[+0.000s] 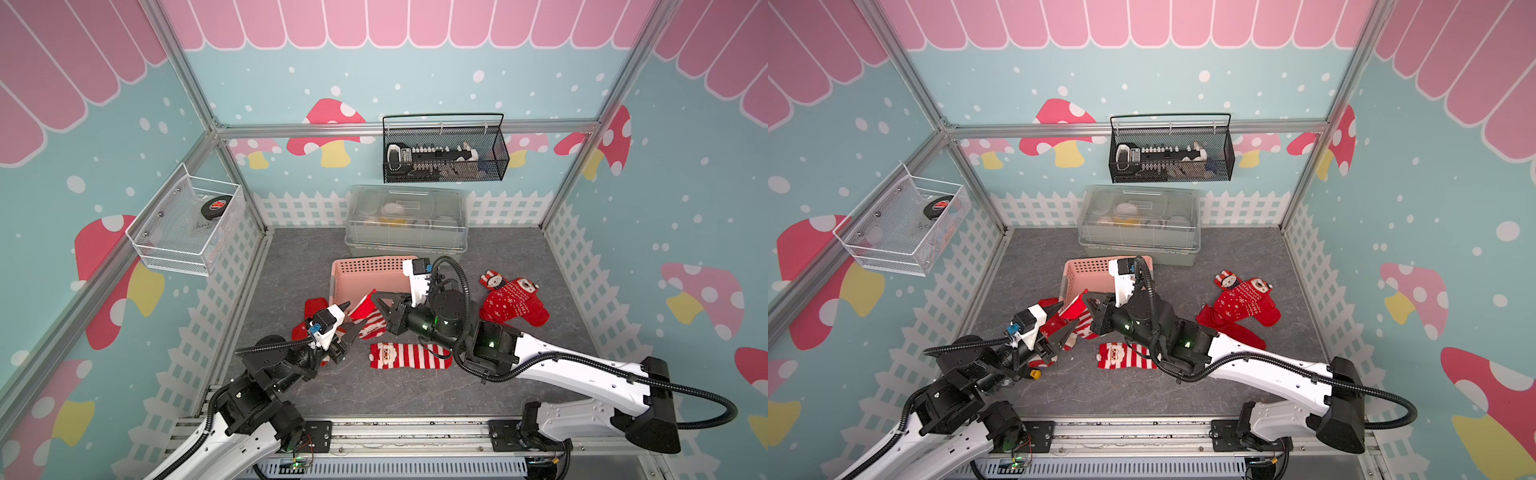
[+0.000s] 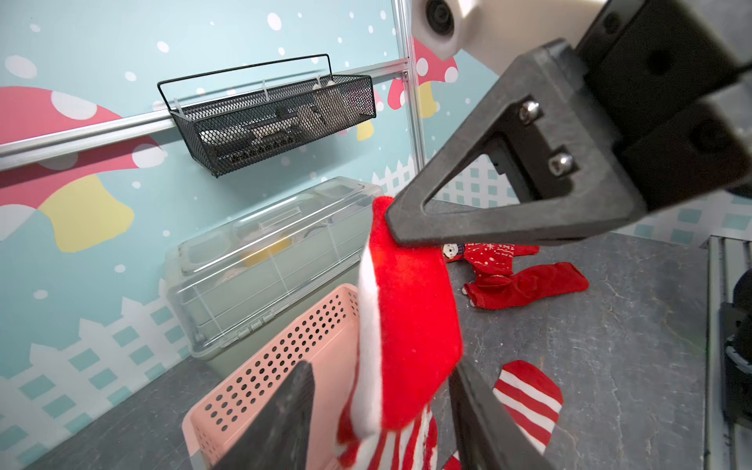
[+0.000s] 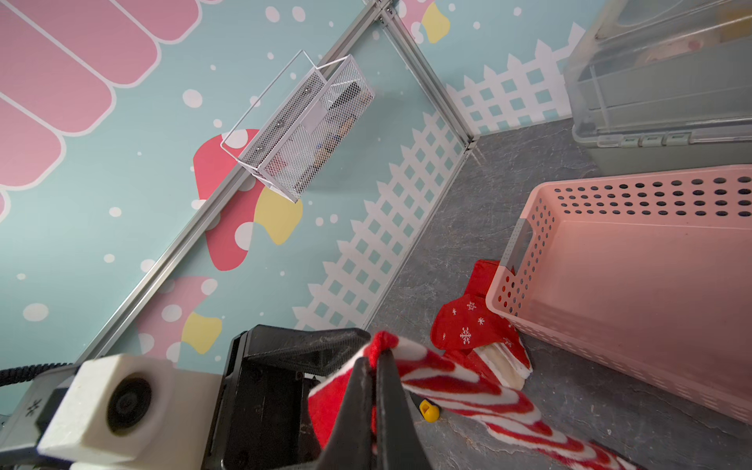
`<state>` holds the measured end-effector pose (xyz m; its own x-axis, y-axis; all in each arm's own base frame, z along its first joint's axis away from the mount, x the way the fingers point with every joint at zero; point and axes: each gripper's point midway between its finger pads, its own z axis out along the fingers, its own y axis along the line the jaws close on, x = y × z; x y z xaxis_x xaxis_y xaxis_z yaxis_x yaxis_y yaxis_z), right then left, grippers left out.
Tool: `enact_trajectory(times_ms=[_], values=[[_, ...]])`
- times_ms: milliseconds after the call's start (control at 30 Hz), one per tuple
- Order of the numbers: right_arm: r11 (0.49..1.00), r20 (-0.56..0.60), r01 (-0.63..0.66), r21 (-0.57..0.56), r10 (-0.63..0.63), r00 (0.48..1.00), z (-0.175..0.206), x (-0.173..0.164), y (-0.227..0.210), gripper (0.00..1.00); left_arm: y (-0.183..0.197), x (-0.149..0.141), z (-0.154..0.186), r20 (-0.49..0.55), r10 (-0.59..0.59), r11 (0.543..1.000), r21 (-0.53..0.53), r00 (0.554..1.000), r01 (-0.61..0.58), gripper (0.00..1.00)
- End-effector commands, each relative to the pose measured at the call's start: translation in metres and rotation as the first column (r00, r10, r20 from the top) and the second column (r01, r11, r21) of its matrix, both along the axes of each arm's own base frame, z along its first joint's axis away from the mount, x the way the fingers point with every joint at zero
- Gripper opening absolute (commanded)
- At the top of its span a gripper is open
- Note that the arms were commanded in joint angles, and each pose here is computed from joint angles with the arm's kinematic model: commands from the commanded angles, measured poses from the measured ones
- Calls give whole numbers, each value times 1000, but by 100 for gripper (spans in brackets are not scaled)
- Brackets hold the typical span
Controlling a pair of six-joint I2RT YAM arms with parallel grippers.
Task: Place the socks together as a pair
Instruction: Flatten out the sock.
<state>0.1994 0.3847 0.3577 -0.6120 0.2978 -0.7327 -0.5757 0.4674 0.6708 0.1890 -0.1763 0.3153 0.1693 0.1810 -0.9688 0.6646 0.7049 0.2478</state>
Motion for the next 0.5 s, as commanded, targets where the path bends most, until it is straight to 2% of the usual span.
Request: enact_trajectory(times_ms=[0,200,467], values=[[1000,-1,-18,10,18,1000,2,-4,0,0,2,3,8,91,21,999,35,996,-24,50],[998,57,50,-40,-48,997,11,3,-17,0,6,3,-1,105,36,996,75,994,-44,51],[1000,42,-15,-16,15,999,8,-4,-4,0,-2,1,-7,90,-8,997,80,996,1,49]])
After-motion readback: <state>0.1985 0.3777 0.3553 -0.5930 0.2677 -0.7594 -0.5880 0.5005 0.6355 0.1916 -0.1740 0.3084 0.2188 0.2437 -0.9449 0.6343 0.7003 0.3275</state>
